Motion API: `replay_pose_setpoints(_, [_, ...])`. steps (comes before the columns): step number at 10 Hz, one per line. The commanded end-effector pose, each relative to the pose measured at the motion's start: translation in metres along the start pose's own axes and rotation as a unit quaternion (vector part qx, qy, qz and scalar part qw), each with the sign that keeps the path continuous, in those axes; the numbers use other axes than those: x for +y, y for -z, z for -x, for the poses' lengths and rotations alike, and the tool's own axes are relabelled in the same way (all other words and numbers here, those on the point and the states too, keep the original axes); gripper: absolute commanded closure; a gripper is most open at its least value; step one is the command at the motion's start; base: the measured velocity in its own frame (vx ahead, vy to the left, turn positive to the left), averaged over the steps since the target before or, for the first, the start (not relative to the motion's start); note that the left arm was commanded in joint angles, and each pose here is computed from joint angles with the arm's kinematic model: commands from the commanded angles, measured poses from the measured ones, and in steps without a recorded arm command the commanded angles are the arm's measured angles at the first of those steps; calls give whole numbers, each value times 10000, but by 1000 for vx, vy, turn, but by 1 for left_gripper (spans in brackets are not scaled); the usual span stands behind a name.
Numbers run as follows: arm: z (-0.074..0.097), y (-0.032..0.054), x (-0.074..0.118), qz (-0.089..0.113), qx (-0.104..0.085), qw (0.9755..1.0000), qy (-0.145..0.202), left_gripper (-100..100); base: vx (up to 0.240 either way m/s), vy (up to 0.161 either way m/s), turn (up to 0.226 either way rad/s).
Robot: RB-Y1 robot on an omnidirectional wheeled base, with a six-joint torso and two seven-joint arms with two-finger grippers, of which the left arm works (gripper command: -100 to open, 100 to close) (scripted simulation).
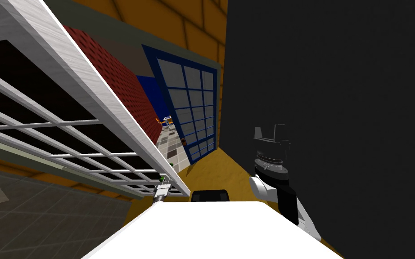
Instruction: Pull the door open
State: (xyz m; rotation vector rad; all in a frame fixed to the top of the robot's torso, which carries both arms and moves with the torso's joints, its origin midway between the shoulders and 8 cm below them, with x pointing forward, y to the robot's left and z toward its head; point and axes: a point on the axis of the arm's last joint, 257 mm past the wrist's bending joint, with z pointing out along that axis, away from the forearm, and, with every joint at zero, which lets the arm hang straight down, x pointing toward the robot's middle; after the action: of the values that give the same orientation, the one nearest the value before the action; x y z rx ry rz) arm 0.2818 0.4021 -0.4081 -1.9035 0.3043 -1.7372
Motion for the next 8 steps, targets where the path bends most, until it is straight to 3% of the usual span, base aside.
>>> replay_pose_setpoints(1, [108,37,-118,-58,-128,9999,98,-100,-50,24,-48])
replay_pose_setpoints(4, [55,41,-76,-25,-64,9985,537,-100,-66,43,-94])
replay_pose_setpoints(7, [5,46,-34,11,-8,9954,956,-100,-87,40,-82])
replay_pose_setpoints(8, [-20,50,-14,30,18,9932,1162,-100,-73,28,-68])
